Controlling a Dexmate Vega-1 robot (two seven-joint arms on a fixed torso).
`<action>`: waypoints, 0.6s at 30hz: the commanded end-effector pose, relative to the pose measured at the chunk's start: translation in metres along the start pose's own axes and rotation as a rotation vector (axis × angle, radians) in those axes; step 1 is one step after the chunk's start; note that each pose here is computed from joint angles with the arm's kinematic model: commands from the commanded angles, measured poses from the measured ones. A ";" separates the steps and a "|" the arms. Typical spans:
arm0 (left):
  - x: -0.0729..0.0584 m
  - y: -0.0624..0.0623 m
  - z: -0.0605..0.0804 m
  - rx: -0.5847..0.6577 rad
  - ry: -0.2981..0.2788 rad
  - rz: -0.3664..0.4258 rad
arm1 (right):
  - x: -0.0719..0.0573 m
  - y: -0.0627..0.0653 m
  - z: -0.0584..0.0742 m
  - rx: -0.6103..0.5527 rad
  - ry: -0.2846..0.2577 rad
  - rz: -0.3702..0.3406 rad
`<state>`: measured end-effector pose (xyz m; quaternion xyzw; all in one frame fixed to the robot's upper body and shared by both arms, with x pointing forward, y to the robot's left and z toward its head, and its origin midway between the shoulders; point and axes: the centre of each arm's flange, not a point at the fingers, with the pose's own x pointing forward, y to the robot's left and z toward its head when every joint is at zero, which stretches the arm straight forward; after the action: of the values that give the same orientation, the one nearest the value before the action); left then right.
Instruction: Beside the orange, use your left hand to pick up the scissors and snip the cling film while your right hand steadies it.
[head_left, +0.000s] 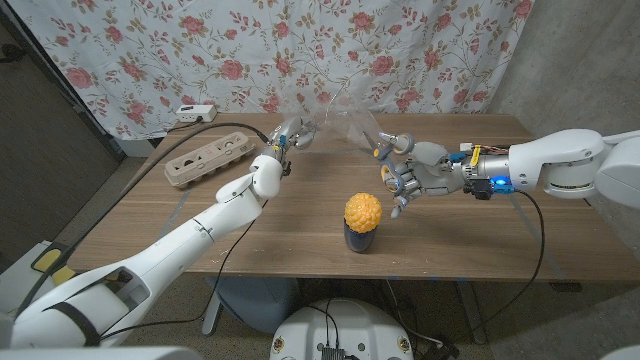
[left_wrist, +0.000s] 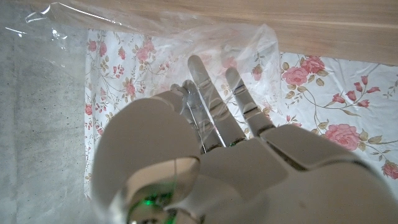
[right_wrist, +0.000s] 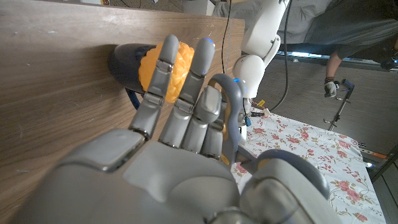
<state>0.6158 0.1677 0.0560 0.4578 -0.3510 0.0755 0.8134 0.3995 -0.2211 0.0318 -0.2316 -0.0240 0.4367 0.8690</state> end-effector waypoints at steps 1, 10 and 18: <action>0.007 0.010 0.012 -0.114 -0.021 0.003 | -0.005 0.000 -0.002 -0.006 -0.013 -0.002; 0.003 0.009 0.010 -0.259 -0.008 -0.027 | -0.005 -0.001 -0.003 -0.009 -0.025 0.002; 0.002 0.006 0.007 -0.259 0.021 -0.044 | -0.006 0.003 0.000 -0.022 -0.035 0.002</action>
<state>0.6108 0.1643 0.0666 0.3710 -0.3526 0.0249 0.8587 0.3969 -0.2253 0.0311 -0.2310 -0.0362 0.4394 0.8673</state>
